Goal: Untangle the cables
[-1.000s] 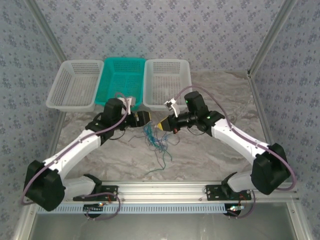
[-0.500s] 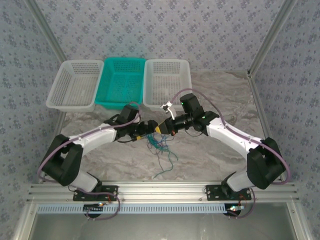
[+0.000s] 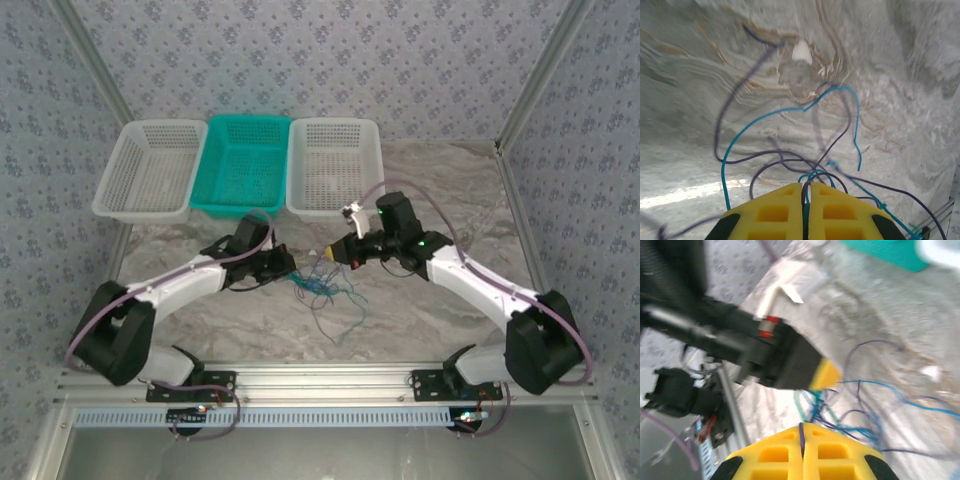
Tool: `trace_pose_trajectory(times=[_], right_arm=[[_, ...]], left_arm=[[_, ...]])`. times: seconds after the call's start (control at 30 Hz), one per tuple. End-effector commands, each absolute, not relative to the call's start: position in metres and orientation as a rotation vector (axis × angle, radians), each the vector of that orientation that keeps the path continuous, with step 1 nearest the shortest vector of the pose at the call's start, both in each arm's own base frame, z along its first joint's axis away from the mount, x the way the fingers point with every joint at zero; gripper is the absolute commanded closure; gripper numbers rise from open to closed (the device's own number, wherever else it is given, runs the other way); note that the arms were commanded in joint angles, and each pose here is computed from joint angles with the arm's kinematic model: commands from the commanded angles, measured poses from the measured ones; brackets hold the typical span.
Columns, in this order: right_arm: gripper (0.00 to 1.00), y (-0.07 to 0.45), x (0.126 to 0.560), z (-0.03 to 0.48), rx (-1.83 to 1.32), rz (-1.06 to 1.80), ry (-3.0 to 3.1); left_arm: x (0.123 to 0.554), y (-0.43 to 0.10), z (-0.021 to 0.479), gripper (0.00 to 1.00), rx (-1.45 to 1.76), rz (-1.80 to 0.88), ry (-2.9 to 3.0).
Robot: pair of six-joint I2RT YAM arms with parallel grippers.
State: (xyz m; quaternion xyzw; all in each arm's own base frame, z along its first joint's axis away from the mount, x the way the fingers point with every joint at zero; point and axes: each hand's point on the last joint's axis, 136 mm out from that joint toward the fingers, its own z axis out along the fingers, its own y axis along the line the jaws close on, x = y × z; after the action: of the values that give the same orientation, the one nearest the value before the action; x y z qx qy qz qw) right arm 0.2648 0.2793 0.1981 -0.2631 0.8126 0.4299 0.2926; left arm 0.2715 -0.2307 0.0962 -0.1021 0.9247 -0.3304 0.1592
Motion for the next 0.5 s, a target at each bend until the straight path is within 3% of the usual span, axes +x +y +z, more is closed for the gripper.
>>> trace_pose_trajectory(times=[0.0, 0.17, 0.47], right_arm=[[1.0, 0.223, 0.308, 0.218, -0.354, 0.942, 2.08], [1.0, 0.124, 0.329, 0.204, 0.125, 0.775, 2.074], [1.0, 0.043, 0.32, 0.167, 0.571, 0.596, 2.126]], left_arm=[[0.276, -0.189, 0.102, 1.0, -0.328, -0.772, 2.596], [0.276, -0.148, 0.111, 1.0, -0.366, -0.642, 2.566], [0.276, -0.102, 0.134, 1.0, -0.459, -0.544, 2.472]])
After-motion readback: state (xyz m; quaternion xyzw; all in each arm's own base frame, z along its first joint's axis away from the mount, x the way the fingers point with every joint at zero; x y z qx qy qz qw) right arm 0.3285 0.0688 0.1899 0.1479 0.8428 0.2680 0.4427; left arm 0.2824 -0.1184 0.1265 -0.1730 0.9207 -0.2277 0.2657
